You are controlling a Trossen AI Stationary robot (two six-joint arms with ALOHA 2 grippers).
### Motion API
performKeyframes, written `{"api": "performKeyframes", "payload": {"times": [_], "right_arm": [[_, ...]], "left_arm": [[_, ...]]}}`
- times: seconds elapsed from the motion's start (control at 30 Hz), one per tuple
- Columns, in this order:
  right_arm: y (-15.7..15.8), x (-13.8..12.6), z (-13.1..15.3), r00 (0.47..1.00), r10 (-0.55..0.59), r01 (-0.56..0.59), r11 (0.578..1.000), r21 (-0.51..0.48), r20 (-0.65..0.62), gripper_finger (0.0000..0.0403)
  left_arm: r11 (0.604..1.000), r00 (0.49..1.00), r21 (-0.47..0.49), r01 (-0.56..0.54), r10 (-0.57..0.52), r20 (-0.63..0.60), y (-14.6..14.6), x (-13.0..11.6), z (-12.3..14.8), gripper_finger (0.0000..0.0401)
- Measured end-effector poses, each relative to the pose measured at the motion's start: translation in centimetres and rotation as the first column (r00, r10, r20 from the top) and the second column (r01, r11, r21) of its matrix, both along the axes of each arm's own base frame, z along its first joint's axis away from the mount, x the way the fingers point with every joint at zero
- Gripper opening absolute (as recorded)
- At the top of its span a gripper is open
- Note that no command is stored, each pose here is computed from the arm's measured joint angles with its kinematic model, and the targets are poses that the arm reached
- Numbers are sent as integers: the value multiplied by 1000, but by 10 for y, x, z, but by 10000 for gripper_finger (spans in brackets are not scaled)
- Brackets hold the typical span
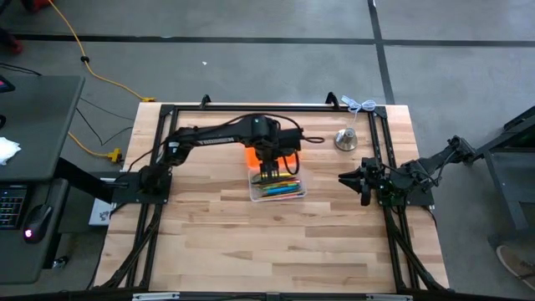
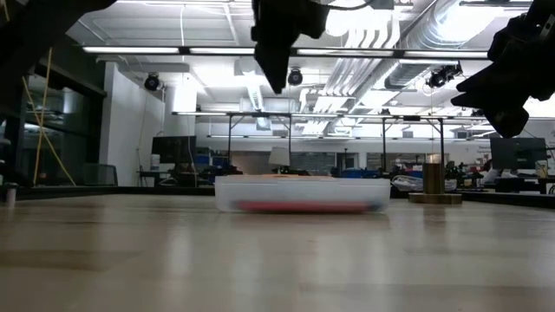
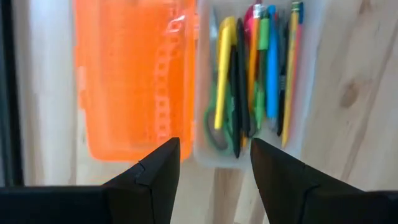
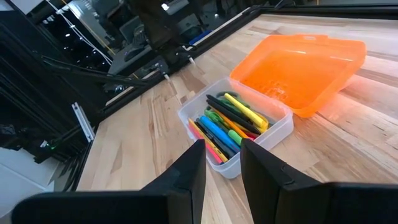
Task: Pick & place school supplies into a supply box
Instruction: Return to Home Position
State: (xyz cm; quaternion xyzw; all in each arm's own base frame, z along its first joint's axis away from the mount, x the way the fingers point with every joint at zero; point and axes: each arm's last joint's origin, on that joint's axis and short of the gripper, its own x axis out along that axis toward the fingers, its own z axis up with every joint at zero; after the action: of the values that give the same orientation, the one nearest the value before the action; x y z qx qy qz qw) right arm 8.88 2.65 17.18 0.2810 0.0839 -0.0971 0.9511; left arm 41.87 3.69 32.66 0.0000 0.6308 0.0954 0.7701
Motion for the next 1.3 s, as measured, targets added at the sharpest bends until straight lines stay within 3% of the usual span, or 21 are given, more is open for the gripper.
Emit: {"api": "performKeyframes", "payload": {"times": [0.43, 0.97, 1.3], "right_arm": [[0, 0, 0, 1000, -3, 3, 1000, -8, -1, 78], [0, 0, 0, 1000, -8, 8, 1000, 29, 4, 78], [3, 1, 1, 997, 70, -71, 996, 60, 14, 78]], "left_arm": [[1000, 996, 19, -16, 15, 84, -2, -25, 37, 221], [999, 985, 4, 46, -45, 164, -3, -32, 55, 223], [999, 963, 12, 49, -51, 265, 5, -58, 87, 223]]}}
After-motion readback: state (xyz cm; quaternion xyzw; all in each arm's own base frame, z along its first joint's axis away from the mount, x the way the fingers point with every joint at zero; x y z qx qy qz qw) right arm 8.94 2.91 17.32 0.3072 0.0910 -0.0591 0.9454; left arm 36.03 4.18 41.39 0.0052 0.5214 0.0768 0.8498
